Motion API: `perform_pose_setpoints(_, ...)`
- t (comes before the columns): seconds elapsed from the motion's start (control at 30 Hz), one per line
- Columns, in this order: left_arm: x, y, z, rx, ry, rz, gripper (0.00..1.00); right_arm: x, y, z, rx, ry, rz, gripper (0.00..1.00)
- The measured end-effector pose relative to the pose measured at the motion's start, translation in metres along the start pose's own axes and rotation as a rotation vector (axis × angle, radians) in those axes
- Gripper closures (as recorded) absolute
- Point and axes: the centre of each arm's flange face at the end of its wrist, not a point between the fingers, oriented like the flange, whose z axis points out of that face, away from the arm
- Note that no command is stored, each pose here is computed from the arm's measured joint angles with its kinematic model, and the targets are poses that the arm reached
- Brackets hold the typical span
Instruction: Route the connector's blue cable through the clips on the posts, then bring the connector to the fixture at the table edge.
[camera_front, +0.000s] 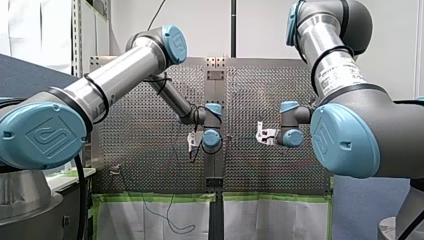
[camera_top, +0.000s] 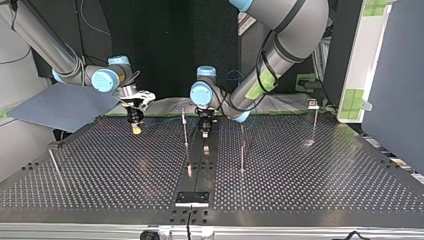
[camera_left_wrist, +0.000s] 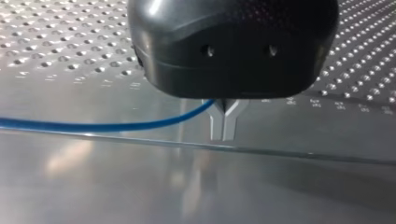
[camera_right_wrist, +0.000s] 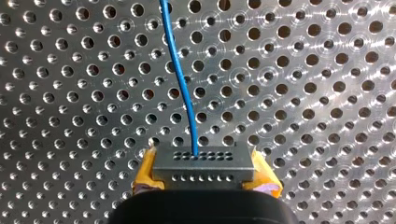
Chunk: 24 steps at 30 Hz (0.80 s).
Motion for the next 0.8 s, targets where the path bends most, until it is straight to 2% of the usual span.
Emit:
perform_pose_setpoints(0.23, -0.001, 0.0, 0.003, -0.002, -0.006, -0.013, 1.0, -0.014, 0.0, 0.004, 0.005, -0.024, 0.001, 1.0)
perform_pose_setpoints(0.43, -0.001, 0.0, 0.003, -0.006, -0.008, -0.015, 1.0, -0.019, -0.002, 0.007, 0.011, -0.029, -0.001, 1.0)
perform_pose_setpoints(0.47, -0.001, 0.0, 0.004, -0.006, -0.009, -0.015, 0.95, -0.019, -0.002, 0.007, 0.012, -0.029, -0.002, 1.0)
perform_pose_setpoints(0.5, -0.001, 0.0, 0.004, -0.006, -0.01, -0.015, 0.95, -0.018, -0.002, 0.007, 0.013, -0.028, -0.002, 1.0)
perform_pose_setpoints(0.53, -0.001, 0.0, 0.004, -0.006, -0.011, -0.015, 0.86, -0.018, -0.002, 0.008, 0.014, -0.027, -0.002, 1.0)
perform_pose_setpoints(0.57, -0.001, 0.0, 0.004, -0.006, -0.011, -0.014, 0.71, -0.018, -0.002, 0.008, 0.015, -0.027, -0.003, 1.0)
perform_pose_setpoints(0.6, -0.001, 0.0, 0.004, -0.006, -0.012, -0.013, 0.61, -0.018, -0.003, 0.008, 0.016, -0.027, -0.003, 1.0)
perform_pose_setpoints(0.63, -0.001, 0.0, 0.004, -0.006, -0.012, -0.012, 0.61, -0.018, -0.003, 0.008, 0.017, -0.027, -0.003, 1.0)
perform_pose_setpoints(0.67, -0.001, -0.001, 0.003, -0.005, -0.013, -0.011, 0.51, -0.018, -0.004, 0.008, 0.018, -0.027, -0.003, 1.0)
perform_pose_setpoints(0.7, -0.001, -0.001, 0.003, -0.005, -0.014, -0.009, 0.51, -0.018, -0.004, 0.008, 0.019, -0.027, -0.003, 1.0)
perform_pose_setpoints(0.73, -0.001, -0.001, 0.003, -0.005, -0.015, -0.008, 0.41, -0.018, -0.004, 0.008, 0.019, -0.027, -0.003, 1.0)
perform_pose_setpoints(0.8, -0.001, -0.001, 0.003, -0.01, -0.015, -0.006, 0.41, -0.018, -0.004, 0.008, 0.02, -0.027, -0.003, 1.0)
